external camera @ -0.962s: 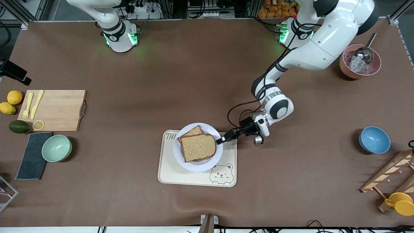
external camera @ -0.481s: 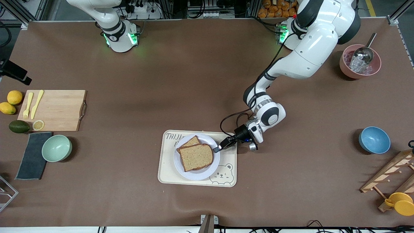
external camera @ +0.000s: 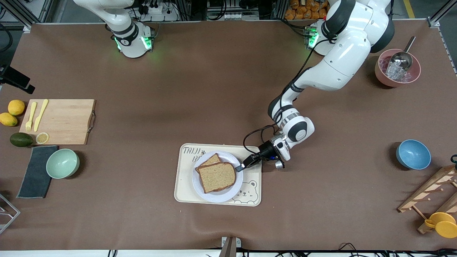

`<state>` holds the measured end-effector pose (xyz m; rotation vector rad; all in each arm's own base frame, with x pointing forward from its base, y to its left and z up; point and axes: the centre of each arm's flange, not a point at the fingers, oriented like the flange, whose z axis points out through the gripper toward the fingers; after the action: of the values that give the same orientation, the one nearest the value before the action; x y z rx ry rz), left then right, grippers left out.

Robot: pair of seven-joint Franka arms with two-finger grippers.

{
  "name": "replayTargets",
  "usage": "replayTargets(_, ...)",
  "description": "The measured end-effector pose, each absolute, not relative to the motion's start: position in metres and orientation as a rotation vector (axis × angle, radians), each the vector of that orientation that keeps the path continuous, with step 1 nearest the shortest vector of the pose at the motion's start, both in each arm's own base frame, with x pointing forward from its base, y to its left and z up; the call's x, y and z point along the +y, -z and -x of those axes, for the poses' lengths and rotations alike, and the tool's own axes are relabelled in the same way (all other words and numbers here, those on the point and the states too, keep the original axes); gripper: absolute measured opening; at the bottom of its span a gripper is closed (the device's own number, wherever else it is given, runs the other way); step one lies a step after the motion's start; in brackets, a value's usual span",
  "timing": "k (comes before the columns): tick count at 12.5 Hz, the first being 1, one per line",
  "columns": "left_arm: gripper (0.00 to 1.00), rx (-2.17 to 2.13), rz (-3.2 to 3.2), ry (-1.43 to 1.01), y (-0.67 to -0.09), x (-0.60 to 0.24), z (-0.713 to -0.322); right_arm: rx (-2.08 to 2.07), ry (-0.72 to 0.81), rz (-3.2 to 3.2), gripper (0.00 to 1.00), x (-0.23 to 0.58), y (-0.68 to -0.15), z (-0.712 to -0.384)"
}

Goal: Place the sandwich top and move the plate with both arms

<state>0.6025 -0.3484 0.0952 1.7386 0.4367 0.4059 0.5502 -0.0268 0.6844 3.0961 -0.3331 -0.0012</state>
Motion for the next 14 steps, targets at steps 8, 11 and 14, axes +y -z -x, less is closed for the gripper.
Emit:
replayTargets(8,1.0,0.368,-1.754,-0.52,-0.106,-0.33,-0.622,-0.333,0.006,-3.096,1.0,-0.027,-0.684,-0.55)
replayTargets(11,1.0,0.396,-1.829,-0.574,-0.126,-0.311,-0.633,-0.333,0.007,-3.096,1.0,-0.027,-0.684,-0.55)
replayTargets(14,1.0,0.42,-1.924,-0.642,-0.167,-0.299,-0.64,-0.333,0.008,-3.096,1.0,-0.027,-0.684,-0.55)
